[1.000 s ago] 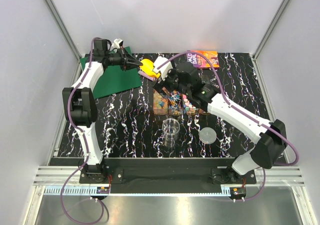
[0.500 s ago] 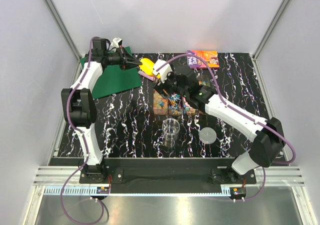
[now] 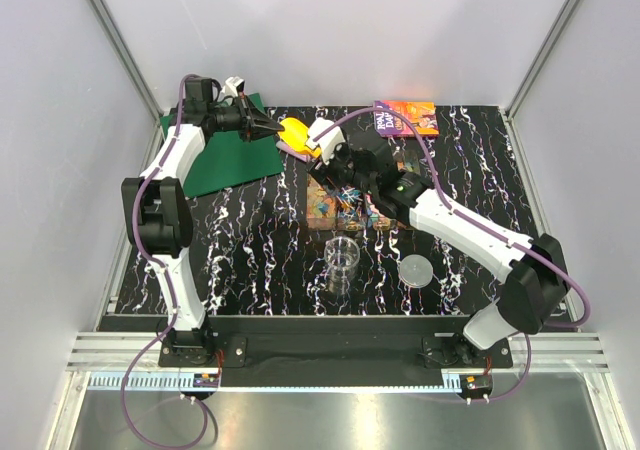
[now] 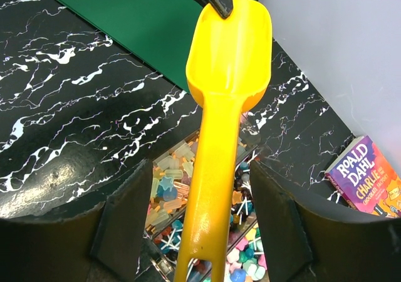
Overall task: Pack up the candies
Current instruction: Pick up the spatula from the center of the board.
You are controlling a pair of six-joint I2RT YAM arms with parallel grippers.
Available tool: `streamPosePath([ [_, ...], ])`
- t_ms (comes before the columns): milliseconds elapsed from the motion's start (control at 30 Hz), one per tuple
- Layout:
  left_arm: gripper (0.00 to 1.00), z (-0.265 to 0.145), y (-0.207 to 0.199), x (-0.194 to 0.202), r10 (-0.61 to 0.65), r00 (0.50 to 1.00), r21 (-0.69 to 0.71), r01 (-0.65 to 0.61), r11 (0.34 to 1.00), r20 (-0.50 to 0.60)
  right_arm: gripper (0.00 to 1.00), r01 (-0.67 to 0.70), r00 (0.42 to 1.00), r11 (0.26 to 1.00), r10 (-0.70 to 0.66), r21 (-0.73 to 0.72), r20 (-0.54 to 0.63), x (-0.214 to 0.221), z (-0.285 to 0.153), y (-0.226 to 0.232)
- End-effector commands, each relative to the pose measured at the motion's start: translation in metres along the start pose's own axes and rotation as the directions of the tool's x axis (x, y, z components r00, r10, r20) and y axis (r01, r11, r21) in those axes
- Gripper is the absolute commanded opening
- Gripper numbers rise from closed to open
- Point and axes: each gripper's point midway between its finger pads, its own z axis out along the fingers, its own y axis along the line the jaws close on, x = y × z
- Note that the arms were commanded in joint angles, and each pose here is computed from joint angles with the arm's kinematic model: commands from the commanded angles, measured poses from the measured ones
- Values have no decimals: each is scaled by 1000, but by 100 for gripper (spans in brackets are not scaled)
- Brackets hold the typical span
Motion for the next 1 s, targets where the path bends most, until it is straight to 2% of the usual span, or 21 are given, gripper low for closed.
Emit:
streamPosePath([
  [0, 0, -15, -34, 12, -3, 1000, 35, 3, 999, -7, 69, -10, 999, 1000, 9, 28, 52, -15, 5, -8],
  [267, 0, -15, -34, 14, 7, 1000, 35, -7, 999, -9, 59, -20, 999, 1000, 19, 24, 49, -11, 7, -7],
  [533, 0, -16, -33, 15, 18, 1000, 33, -18, 999, -10, 38, -20, 998, 1000, 20, -6, 52, -9, 11, -4],
  [733, 0, -16, -34, 15, 31, 999, 32, -31, 999, -8, 38, -7, 999, 1000, 9, -28, 53, -8, 12, -1],
  [767, 0, -16, -33, 15, 31, 1000, 30, -30, 999, -7, 43, -4, 999, 1000, 6, -29, 53, -8, 13, -1],
  [900, 0, -16, -32, 16, 32, 999, 29, -31, 999, -10, 53, 3, 999, 999, -2, -34, 48, -6, 16, 0],
  [967, 0, -15, -33, 18, 32, 999, 29, -32, 999, -13, 54, 7, 999, 999, -5, -40, 50, -6, 18, 1],
])
